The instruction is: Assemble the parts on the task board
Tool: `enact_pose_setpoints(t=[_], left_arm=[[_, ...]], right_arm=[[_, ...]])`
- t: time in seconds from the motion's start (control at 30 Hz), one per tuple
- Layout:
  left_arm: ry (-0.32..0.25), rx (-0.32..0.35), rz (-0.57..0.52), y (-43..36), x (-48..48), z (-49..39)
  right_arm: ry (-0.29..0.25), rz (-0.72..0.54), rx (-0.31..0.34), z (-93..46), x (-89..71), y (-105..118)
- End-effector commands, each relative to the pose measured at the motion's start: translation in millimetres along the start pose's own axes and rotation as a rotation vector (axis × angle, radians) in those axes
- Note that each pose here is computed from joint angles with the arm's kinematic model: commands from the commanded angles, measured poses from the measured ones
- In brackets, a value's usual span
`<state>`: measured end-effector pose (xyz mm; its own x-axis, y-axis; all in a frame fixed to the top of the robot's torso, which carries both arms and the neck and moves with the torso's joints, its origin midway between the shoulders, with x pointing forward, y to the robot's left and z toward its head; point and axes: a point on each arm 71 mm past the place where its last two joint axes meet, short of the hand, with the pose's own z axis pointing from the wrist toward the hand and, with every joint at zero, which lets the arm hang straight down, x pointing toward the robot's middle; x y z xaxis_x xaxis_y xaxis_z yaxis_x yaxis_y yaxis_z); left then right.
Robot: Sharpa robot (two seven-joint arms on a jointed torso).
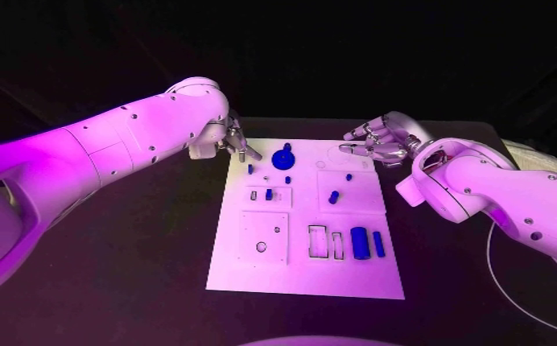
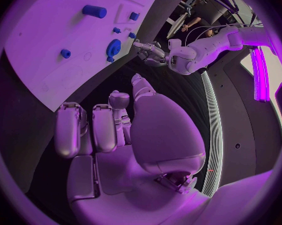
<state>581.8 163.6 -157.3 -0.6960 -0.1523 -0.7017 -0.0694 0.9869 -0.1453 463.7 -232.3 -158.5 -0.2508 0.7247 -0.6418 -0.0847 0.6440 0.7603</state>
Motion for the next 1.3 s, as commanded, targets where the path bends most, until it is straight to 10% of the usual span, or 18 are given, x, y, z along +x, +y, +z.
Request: enact_pose_setpoints(t=[0.03,1.3], left_arm=[[0.041,0.022,0.016,-3.0,4.2,1.2],[0.071,0.003,0.005,-4.4,13.2,9.0]], right_arm=[[0.013,-0.005,-0.009,0.1,2.0,1.1],[0.018,-0.003,-0.014,1.1,4.0,2.4]])
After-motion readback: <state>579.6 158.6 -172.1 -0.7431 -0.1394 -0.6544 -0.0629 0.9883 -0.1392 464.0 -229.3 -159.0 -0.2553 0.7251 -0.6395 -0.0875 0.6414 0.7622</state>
